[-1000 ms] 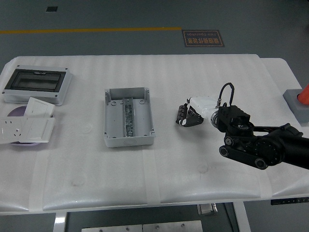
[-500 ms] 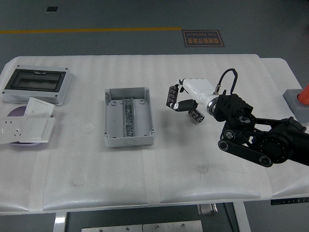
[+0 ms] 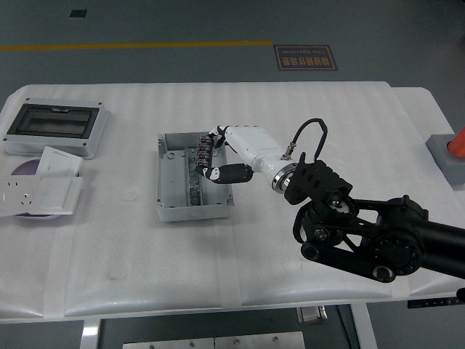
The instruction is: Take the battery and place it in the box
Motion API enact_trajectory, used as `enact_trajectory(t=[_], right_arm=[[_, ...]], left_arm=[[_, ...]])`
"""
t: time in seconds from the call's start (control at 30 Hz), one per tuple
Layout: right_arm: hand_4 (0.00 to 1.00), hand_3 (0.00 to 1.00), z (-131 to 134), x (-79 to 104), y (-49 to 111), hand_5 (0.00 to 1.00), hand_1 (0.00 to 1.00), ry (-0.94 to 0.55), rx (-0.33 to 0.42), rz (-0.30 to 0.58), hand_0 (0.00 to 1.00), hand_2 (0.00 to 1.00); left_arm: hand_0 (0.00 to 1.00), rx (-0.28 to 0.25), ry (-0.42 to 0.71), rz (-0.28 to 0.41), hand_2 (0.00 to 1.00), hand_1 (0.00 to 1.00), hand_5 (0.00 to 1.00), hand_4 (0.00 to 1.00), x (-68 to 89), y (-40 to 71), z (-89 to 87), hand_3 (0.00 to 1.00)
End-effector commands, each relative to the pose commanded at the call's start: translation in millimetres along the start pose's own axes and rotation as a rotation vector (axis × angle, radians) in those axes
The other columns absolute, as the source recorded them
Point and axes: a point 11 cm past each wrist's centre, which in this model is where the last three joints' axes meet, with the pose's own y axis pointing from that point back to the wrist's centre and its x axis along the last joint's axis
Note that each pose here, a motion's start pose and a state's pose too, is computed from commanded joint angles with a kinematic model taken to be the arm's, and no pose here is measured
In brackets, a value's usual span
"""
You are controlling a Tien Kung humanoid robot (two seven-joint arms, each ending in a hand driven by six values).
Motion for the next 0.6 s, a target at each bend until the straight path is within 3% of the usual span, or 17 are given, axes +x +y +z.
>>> enact_trajectory(t=[0.03, 0.07, 0.23, 0.27, 0.6], right_arm=[[0.707, 0.647, -0.8, -1.5, -1.0, 0.531, 0.677, 0.007, 0.002, 0.002, 0.675, 0.626], [0.713, 0.817, -0.9, -2.8, -1.9, 0.531, 0.788, 0.015, 0.003, 0.003, 0.813, 0.822], [0.713, 0.817, 3.8, -8.2, -5.6, 0.531, 0.788, 0.046, -0.008, -0.005, 0.813, 0.822], [0.762, 0.915, 4.8, -9.2, -6.1, 0.559, 0.906, 0.05, -0.01, -0.006, 0.996, 0.937], [0.791, 0.936, 8.5, -21.6, -9.6, 0.581, 0.925, 0.052, -0.029, -0.042, 0.998, 0.948]], left_arm=[[0.668, 0.0, 0.0, 0.0, 0.619, 0.675, 0.253, 0.655, -0.2, 0.0, 0.1, 0.639], [0.669, 0.0, 0.0, -0.001, 0.619, 0.676, 0.254, 0.655, -0.4, 0.0, 0.2, 0.638], [0.669, -0.001, -0.001, -0.001, 0.619, 0.676, 0.254, 0.655, -0.2, 0.0, 0.7, 0.638], [0.668, 0.0, -0.001, 0.0, 0.619, 0.675, 0.254, 0.655, -0.1, 0.0, 0.4, 0.639], [0.669, -0.002, -0.002, 0.0, 0.619, 0.675, 0.255, 0.656, 0.0, 0.0, 1.7, 0.639]])
